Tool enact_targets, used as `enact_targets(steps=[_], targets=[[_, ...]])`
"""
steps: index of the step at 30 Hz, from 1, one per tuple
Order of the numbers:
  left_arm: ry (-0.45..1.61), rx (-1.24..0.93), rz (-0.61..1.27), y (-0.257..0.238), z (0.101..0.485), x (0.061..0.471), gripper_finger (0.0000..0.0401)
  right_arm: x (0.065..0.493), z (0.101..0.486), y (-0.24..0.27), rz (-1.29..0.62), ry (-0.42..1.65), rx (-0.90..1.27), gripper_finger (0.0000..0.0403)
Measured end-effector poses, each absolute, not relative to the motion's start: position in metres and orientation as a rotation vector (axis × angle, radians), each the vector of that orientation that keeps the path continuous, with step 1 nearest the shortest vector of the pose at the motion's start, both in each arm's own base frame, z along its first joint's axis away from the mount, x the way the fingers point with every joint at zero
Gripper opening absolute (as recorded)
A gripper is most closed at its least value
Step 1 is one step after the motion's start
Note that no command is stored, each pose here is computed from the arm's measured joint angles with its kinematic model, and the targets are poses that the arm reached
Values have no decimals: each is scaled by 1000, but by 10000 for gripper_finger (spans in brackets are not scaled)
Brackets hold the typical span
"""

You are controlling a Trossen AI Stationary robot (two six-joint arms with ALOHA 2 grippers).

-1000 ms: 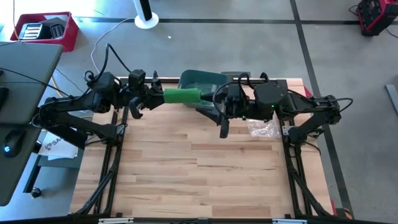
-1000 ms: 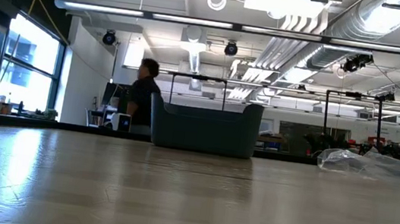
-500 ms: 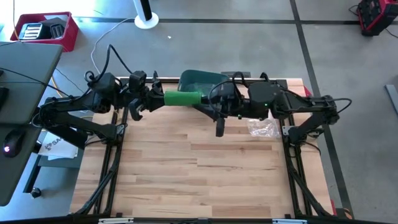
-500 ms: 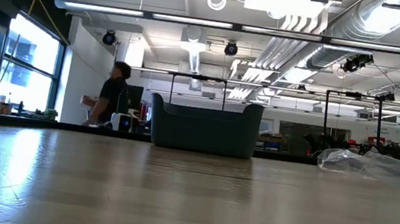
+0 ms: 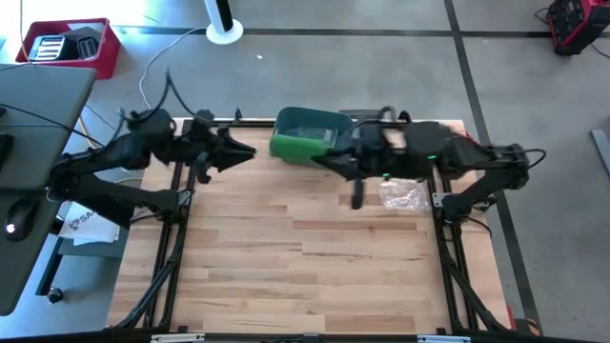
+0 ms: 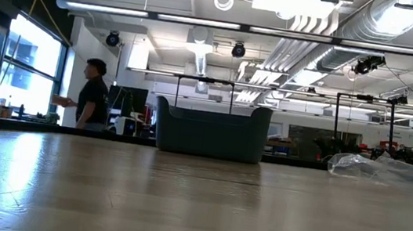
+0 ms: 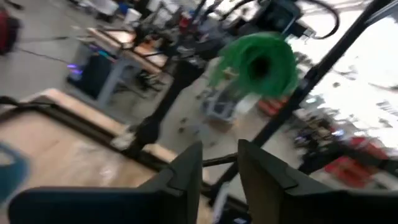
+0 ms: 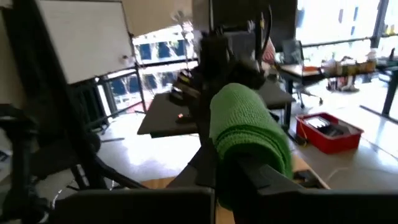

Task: Roll bandage
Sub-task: Roll the green bandage

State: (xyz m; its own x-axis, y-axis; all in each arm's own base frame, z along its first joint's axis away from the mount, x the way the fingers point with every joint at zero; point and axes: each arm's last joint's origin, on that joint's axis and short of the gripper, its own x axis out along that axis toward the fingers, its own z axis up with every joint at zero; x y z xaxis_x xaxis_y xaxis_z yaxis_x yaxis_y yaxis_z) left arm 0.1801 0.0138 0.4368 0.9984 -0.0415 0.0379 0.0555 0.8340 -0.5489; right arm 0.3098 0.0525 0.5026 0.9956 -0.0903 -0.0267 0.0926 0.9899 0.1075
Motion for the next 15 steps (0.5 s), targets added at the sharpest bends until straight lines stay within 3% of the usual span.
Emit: enact_targets(steps=[4,9,12,15], targets=[[-2,-514,31,18,437,153,110,285,510,52,-63,63,65,6],[-80,-393,109,18,444,130,109,274,490,40,-13,310,161,4],[-95,-384,150,18,445,127,104,285,451,36,74,510,230,4],[-82,-380,165,19,444,131,102,305,386,35,171,671,337,3]])
